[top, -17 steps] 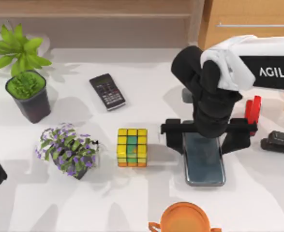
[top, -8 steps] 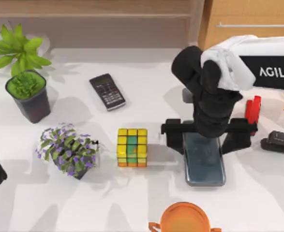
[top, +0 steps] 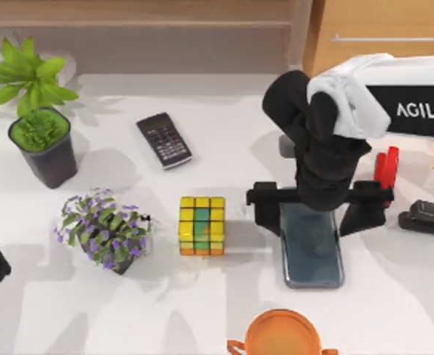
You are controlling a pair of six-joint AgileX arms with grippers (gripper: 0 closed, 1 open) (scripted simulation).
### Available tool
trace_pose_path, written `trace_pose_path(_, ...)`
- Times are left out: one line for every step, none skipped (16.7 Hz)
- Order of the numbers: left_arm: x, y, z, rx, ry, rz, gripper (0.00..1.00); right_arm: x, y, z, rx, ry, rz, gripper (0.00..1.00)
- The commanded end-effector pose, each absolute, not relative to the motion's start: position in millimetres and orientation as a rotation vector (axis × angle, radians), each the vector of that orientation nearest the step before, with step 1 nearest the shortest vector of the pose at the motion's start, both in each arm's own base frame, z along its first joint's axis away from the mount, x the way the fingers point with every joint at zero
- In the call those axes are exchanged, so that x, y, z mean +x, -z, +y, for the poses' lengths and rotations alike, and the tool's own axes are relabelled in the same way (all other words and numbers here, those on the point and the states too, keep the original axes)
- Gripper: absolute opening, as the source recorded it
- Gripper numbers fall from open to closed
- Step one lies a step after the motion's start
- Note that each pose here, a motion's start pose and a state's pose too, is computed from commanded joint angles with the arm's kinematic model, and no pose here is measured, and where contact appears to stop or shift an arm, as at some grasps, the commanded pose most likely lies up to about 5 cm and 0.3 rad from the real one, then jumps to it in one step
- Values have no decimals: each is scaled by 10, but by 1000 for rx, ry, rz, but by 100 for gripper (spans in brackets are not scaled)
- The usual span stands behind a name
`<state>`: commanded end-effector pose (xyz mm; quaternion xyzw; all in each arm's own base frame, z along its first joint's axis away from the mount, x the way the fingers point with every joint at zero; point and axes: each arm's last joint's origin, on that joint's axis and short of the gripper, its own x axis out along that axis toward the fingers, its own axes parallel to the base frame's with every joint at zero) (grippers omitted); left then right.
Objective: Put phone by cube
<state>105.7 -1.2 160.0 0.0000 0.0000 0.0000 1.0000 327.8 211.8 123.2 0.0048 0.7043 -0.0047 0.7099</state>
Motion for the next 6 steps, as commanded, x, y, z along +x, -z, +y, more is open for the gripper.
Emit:
trace_pose_path(1057, -1600, -12, 0, 0, 0, 100, 3278, -1232, 2118, 11, 10, 1563, 100)
trace_pose_path(1057, -1600, -12, 0, 0, 0, 100, 3278, -1232, 2118, 11, 10, 1563, 100)
trace_pose_path(1057, -1600, -12, 0, 0, 0, 100, 3278, -1232, 2118, 11, 10, 1563, 100)
trace_pose_path(1057, -1600, -12, 0, 0, 0, 100, 3278, -1232, 2118, 11, 10, 1563, 100)
trace_pose_path(1057, -1600, -12, 0, 0, 0, 100, 3278, -1232, 2118, 11, 10, 1563, 100)
trace_pose_path(1057, -1600, -12, 0, 0, 0, 100, 3278, -1232, 2118, 11, 10, 1563, 100)
